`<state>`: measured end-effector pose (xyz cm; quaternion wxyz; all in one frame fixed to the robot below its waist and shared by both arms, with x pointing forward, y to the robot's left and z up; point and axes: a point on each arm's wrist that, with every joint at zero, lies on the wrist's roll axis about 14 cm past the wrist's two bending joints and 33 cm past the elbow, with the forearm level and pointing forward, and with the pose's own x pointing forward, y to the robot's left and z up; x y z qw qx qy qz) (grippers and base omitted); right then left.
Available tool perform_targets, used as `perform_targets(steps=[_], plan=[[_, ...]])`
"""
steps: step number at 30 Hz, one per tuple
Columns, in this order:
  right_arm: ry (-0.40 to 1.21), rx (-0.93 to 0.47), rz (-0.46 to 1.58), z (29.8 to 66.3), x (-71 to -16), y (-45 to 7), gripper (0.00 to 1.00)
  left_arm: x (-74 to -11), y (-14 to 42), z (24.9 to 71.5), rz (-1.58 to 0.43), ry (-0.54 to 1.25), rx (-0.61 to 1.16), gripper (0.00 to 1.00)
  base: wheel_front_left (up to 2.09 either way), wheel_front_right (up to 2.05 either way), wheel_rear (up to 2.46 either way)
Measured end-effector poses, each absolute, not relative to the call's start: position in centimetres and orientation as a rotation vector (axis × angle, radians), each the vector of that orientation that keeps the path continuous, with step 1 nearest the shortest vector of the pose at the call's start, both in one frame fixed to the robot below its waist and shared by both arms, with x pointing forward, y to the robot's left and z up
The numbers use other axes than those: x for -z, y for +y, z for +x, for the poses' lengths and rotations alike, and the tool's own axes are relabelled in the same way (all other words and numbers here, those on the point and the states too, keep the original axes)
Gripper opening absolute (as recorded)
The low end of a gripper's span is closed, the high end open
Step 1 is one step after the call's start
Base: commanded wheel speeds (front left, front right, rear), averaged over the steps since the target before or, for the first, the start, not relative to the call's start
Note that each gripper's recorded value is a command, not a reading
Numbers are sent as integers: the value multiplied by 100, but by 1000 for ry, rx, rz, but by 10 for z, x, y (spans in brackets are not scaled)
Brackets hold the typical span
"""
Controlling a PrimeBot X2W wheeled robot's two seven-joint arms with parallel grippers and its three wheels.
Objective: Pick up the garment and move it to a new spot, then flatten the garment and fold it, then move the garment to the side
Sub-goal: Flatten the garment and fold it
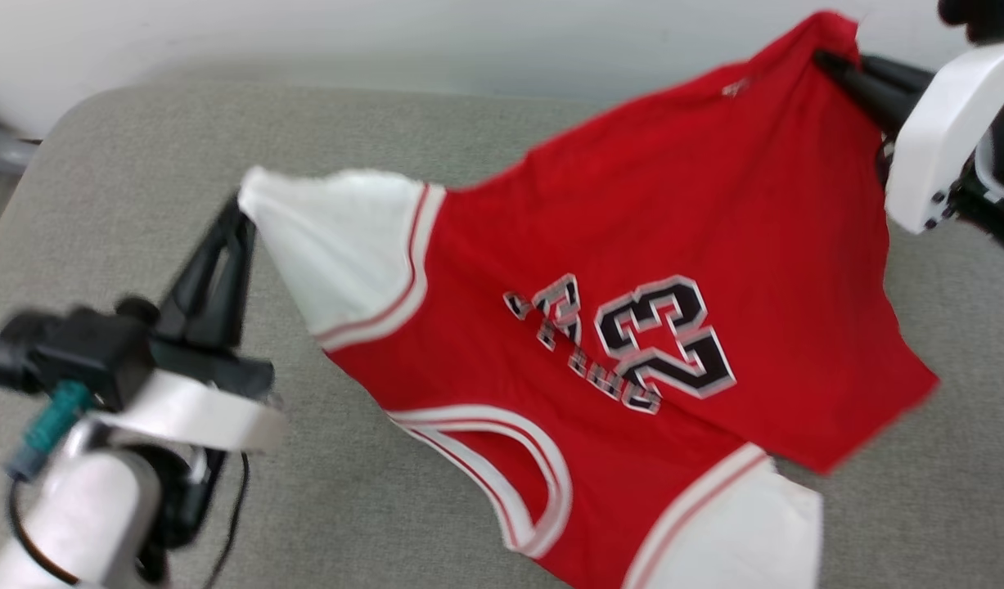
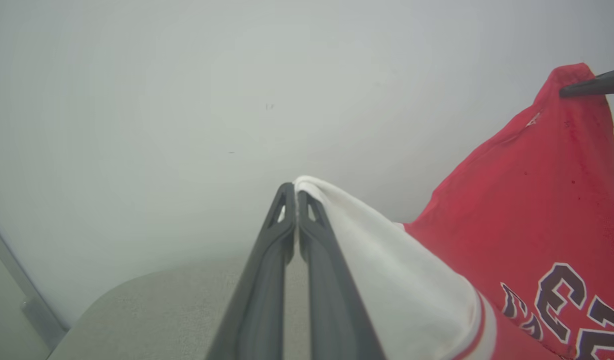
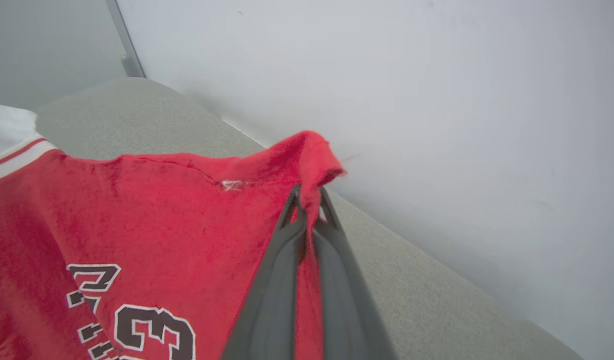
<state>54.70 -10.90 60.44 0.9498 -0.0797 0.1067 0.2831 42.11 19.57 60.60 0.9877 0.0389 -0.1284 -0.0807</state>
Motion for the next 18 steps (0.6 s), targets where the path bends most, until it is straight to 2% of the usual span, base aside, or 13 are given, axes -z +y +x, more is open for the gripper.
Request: perform_targets(steps=[8,18], plan=[[-11,-486,-98,543,-682,-141,0,-719,173,440,203,-528,267,0,0,0,0],[-207,-408,-60,548,-744,-165,0,-801,148,468,229,-698,355,0,0,0,0]])
